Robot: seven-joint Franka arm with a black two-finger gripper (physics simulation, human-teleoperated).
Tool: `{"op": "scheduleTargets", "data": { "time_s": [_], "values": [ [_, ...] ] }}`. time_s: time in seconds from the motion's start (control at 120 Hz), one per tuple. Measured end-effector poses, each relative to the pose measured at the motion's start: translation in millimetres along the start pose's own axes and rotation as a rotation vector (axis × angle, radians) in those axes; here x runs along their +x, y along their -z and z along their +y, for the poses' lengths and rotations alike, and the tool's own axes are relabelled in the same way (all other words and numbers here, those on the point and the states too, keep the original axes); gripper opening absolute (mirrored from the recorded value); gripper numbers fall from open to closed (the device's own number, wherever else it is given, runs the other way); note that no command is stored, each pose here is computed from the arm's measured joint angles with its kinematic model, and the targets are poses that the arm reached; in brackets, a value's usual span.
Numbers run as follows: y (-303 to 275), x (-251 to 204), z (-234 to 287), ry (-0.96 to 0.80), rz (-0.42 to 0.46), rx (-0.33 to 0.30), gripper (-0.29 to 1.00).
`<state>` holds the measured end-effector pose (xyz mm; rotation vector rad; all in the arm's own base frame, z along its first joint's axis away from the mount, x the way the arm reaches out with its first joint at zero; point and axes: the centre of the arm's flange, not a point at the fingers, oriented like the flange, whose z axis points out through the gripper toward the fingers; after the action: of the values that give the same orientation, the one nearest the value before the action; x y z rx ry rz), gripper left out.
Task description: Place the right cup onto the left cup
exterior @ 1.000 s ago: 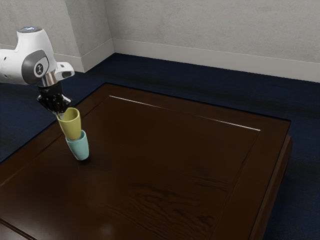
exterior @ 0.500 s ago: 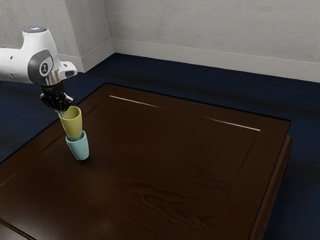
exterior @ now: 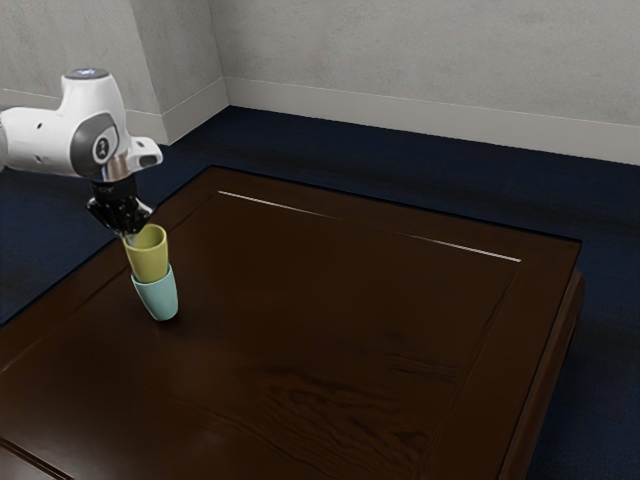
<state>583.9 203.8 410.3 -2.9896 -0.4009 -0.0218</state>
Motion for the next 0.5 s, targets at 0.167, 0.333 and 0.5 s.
{"op": "scheduleTargets", "data": {
  "time_s": [0.167,0.333,0.5],
  "values": [
    [-4.1,0.6,-1.5,0.009,0.006,-0.018,0.25],
    [21.1,-1.8,1.4,0.001,0.045,-0.04,0.5],
    [103.9,-2.2,17.8,-0.041,0.101,-0.068,0.61]
  ]
}}
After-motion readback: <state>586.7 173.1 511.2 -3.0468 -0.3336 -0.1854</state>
